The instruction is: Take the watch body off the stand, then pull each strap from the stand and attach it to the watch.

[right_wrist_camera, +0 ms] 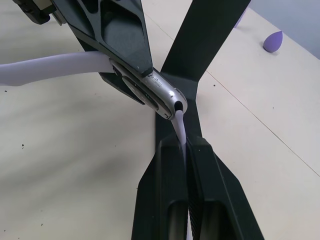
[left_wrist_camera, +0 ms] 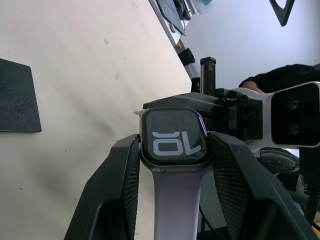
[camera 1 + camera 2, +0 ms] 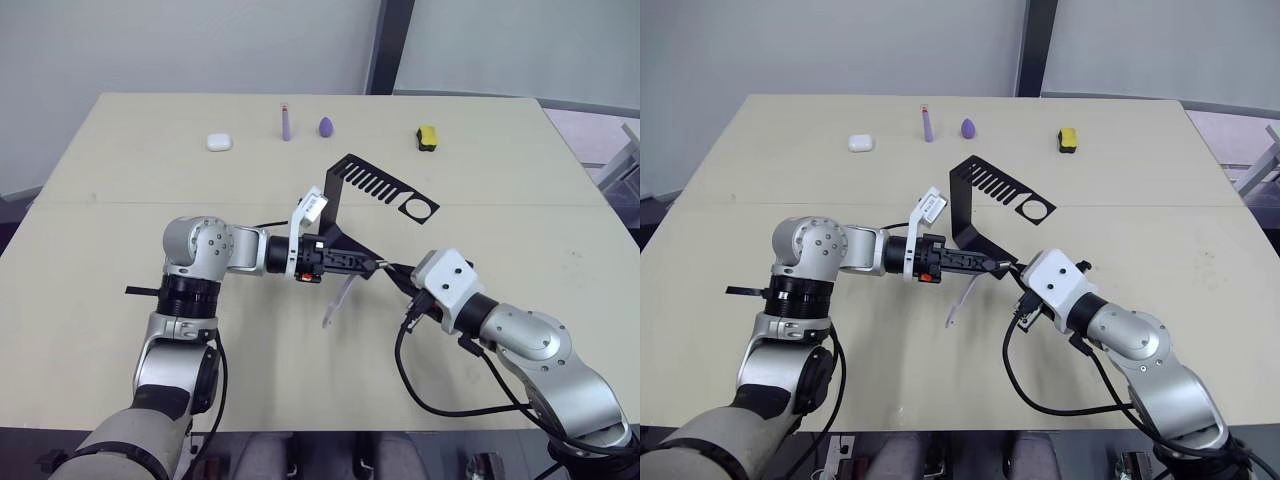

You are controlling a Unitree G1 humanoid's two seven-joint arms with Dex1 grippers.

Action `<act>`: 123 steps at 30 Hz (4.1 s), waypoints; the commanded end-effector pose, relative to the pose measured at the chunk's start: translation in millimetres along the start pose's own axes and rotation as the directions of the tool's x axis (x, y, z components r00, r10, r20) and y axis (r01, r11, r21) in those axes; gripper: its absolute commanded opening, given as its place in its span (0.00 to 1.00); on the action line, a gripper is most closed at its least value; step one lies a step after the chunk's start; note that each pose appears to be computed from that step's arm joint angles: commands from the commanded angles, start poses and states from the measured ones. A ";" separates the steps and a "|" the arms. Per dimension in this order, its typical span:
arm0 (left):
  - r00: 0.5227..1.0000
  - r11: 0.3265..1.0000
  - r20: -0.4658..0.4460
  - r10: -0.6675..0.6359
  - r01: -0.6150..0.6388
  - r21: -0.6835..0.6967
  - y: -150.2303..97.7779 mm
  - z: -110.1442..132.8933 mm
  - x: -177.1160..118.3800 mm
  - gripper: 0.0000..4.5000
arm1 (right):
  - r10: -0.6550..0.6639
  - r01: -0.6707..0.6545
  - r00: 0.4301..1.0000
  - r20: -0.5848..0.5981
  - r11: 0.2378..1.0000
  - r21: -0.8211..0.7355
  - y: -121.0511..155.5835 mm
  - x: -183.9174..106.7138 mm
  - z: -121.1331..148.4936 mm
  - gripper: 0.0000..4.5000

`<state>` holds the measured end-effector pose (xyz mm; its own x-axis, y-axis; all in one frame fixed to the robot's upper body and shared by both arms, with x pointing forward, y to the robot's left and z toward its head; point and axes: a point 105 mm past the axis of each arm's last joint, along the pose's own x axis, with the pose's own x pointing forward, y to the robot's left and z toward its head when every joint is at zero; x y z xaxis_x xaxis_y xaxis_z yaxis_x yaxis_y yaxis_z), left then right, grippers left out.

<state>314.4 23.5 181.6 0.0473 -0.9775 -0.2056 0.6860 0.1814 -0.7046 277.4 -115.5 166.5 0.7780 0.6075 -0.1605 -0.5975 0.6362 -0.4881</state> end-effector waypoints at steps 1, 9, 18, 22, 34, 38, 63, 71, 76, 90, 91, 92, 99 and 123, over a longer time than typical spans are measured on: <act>1.000 1.000 -0.001 -0.021 0.021 0.022 -7.9 5.2 0.7 0.36 | -0.018 0.022 0.998 0.066 0.998 -0.065 -4.0 -5.5 17.9 0.01; 1.000 1.000 -0.001 -0.017 0.017 0.023 -7.3 5.7 0.5 0.36 | -0.019 0.023 0.998 0.066 0.998 -0.066 -4.2 -5.6 17.5 0.01; 1.000 0.999 -0.001 -0.023 0.023 0.026 -8.5 6.3 1.4 0.36 | -0.017 0.021 0.998 0.060 0.998 -0.065 -4.3 -5.9 15.9 0.01; 1.000 0.999 -0.001 -0.024 0.024 0.027 -9.0 6.4 1.5 0.36 | -0.017 0.020 0.998 0.058 0.998 -0.065 -4.3 -5.7 15.3 0.01; 0.998 0.985 -0.041 -0.057 0.063 0.157 -20.5 -0.2 -4.6 0.36 | 0.012 -0.009 0.999 0.038 0.997 -0.071 -9.5 -20.4 16.4 0.49; 0.993 0.910 -0.107 -0.049 0.089 0.406 -28.4 -10.3 -14.4 0.36 | 0.123 -0.124 0.990 0.068 0.992 0.012 -8.5 -49.5 24.7 0.92; 0.995 -0.365 -0.094 0.020 0.095 0.926 -14.7 -30.9 -31.9 0.36 | 0.349 -0.358 0.933 0.089 0.925 0.127 13.9 -76.2 34.2 0.99; 0.999 -0.453 -0.041 0.009 0.041 0.890 -12.3 -25.5 -32.5 0.36 | 0.342 -0.349 0.936 0.084 0.931 0.103 13.9 -74.7 32.6 0.99; 1.000 -0.426 -0.023 0.001 0.021 0.904 -12.5 -21.0 -29.5 0.36 | 0.340 -0.346 0.937 0.078 0.934 0.091 13.9 -74.8 32.2 0.99; 0.996 0.721 -0.072 0.053 0.011 0.693 -4.3 -16.3 -18.3 0.36 | 0.254 -0.252 0.967 0.010 0.964 -0.087 9.7 -55.5 29.0 0.99; 0.995 0.774 -0.074 0.060 0.000 0.633 -3.7 -16.3 -17.5 0.36 | 0.241 -0.240 0.970 0.009 0.966 -0.093 9.0 -52.8 29.3 0.99; 0.994 0.825 -0.081 0.069 -0.011 0.565 -2.8 -16.8 -17.0 0.36 | 0.232 -0.230 0.973 0.009 0.968 -0.096 8.7 -50.2 29.8 0.99; 0.988 0.982 -0.138 0.068 -0.042 0.184 -5.9 -20.6 -12.2 0.36 | 0.217 -0.217 0.976 -0.007 0.975 -0.048 18.1 -33.0 27.5 0.99; 0.997 1.000 -0.073 0.016 -0.014 0.027 -13.1 -4.5 -4.0 0.36 | 0.106 -0.095 0.989 -0.102 0.990 0.108 13.4 -3.8 3.0 0.49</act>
<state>303.5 30.3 172.7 0.0225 -0.9516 -0.3064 0.6739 0.2408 -0.6985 264.7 -108.7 154.1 0.7021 0.6267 -0.3381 -0.7120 0.6151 -0.3386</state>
